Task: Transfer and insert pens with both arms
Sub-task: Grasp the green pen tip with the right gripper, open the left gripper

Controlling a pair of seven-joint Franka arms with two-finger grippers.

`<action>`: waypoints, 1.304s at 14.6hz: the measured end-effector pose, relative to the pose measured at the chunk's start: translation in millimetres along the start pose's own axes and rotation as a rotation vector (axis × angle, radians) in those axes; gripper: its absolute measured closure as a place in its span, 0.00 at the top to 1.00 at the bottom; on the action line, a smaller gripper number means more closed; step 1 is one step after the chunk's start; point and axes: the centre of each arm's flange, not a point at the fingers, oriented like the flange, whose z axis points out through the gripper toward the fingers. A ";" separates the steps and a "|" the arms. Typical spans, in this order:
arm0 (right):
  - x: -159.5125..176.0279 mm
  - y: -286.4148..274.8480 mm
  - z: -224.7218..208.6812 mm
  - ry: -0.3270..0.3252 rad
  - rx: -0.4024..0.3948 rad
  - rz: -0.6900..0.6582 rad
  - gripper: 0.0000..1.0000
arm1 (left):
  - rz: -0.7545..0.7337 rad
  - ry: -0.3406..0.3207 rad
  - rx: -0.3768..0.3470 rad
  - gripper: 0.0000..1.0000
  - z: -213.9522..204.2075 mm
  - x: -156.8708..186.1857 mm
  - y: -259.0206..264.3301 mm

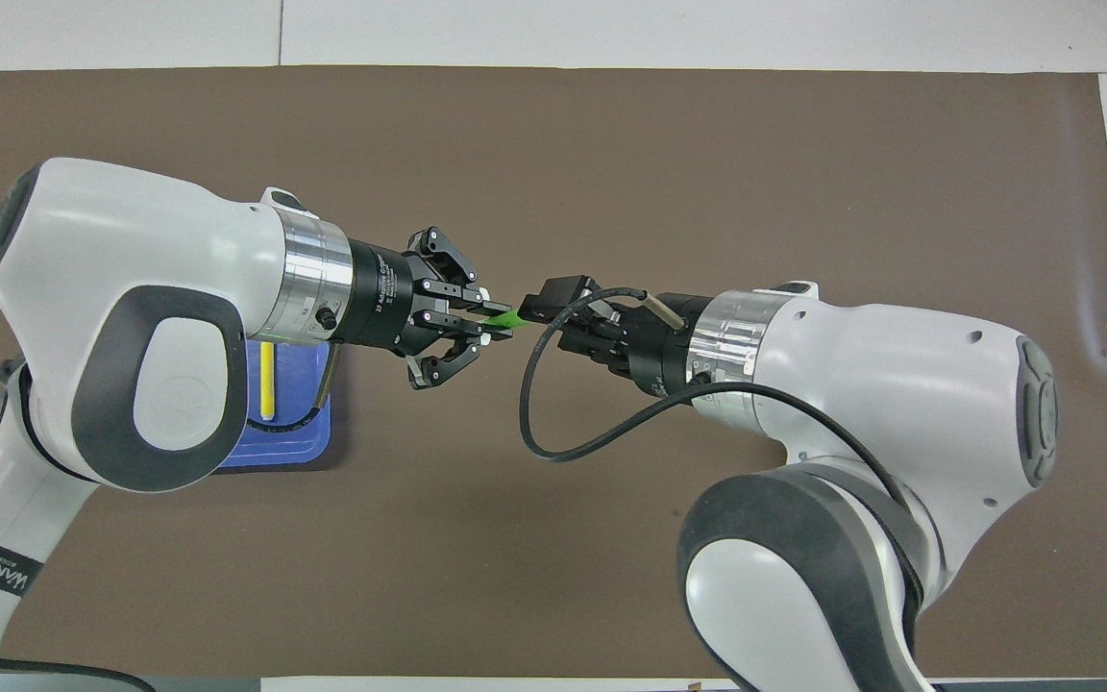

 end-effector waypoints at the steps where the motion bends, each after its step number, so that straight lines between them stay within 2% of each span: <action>1: 0.2 -0.1 -0.2 0.001 0.001 0.000 0.56 | 0.000 0.000 0.000 0.17 0.0 0.0 0.0; 4: 2.6 -0.9 -2.2 0.009 0.006 0.002 0.55 | -0.004 -0.001 -0.002 0.17 -0.2 -0.1 0.2; 6: 4.7 -2.2 -4.3 0.013 0.011 0.002 0.50 | -0.007 -0.002 -0.007 0.17 -0.6 -0.1 0.7; 7: 5.2 -2.4 -4.8 0.014 0.011 0.003 0.40 | -0.008 -0.002 -0.008 0.17 -0.8 -0.2 0.9; 9: 5.2 -3.5 -5.5 0.016 0.014 0.002 0.34 | -0.009 -0.002 -0.009 0.17 -0.4 -0.2 0.8; 10: 4.8 -5.3 -6.1 0.016 0.017 -0.001 0.22 | -0.009 -0.001 -0.006 0.17 1.2 -0.3 0.0; 11: 6.6 -3.7 -5.5 0.017 0.015 0.004 0.18 | -0.010 -0.001 -0.011 0.17 0.2 -0.2 0.4; 17: 8.2 -3.0 -5.5 0.018 0.015 0.006 0.18 | -0.014 -0.002 -0.018 0.17 1.5 -0.8 0.5; 18: 8.9 -2.5 -5.6 0.019 0.015 0.007 0.18 | -0.014 -0.004 -0.027 0.22 1.0 -1.5 1.1; 19: 9.9 -1.9 -5.6 0.019 0.014 0.009 0.18 | -0.012 -0.006 -0.039 0.31 0.3 -2.7 1.7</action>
